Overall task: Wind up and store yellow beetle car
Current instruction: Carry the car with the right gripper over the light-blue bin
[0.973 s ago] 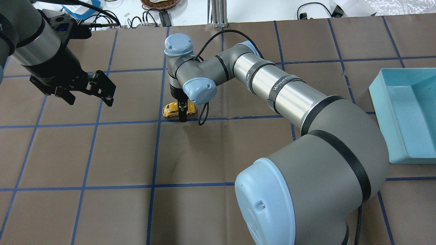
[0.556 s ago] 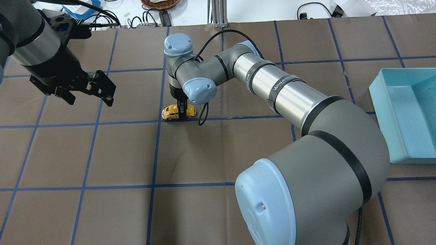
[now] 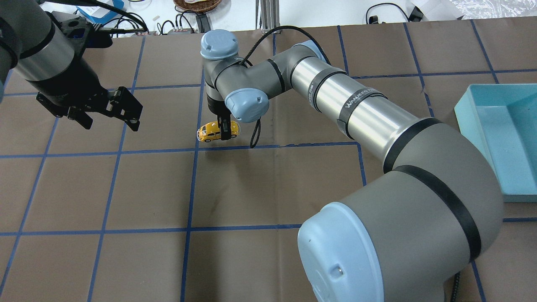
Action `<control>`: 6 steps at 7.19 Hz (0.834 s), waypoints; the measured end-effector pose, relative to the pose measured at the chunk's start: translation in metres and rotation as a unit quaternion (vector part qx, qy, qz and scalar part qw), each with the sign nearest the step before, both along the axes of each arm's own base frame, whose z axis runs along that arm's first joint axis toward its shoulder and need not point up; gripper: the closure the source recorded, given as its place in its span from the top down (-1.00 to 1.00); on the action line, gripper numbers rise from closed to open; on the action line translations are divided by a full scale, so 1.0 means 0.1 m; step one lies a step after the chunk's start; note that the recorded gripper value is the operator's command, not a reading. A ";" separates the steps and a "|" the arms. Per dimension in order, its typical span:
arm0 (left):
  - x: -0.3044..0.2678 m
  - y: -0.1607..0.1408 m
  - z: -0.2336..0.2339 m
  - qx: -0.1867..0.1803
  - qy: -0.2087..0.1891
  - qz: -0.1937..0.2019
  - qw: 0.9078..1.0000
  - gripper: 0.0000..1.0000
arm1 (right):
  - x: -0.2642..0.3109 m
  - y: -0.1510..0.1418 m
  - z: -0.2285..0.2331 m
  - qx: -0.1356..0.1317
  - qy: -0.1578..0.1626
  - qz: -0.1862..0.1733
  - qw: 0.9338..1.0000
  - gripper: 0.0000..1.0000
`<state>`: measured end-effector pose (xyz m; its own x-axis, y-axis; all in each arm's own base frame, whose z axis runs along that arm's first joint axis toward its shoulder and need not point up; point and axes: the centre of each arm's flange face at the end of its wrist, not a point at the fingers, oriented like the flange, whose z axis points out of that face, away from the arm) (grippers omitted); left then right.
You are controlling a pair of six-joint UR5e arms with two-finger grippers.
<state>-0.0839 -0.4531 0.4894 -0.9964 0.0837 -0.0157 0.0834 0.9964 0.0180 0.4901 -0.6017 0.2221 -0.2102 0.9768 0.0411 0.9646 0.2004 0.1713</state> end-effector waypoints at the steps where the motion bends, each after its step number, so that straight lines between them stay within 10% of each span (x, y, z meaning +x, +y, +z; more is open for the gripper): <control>1: 0.00 0.00 0.00 0.000 0.000 0.000 1.000 1.00 | -0.11 -0.02 0.20 -0.015 0.001 0.030 0.999 -0.79; 4: -0.01 0.00 0.00 0.000 0.000 0.001 1.000 1.00 | -0.95 -0.12 0.71 -0.043 0.025 0.155 0.987 -0.79; 6: -0.01 -0.01 0.00 -0.001 0.000 0.001 1.000 1.00 | -1.92 -0.12 1.10 -0.064 0.044 0.250 0.965 -0.79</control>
<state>-0.0845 -0.4536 0.4893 -0.9965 0.0823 -0.0159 0.0820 0.9965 0.0159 0.2979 -0.6136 0.3316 -0.6581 0.7522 -0.0344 0.7513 0.6590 0.0360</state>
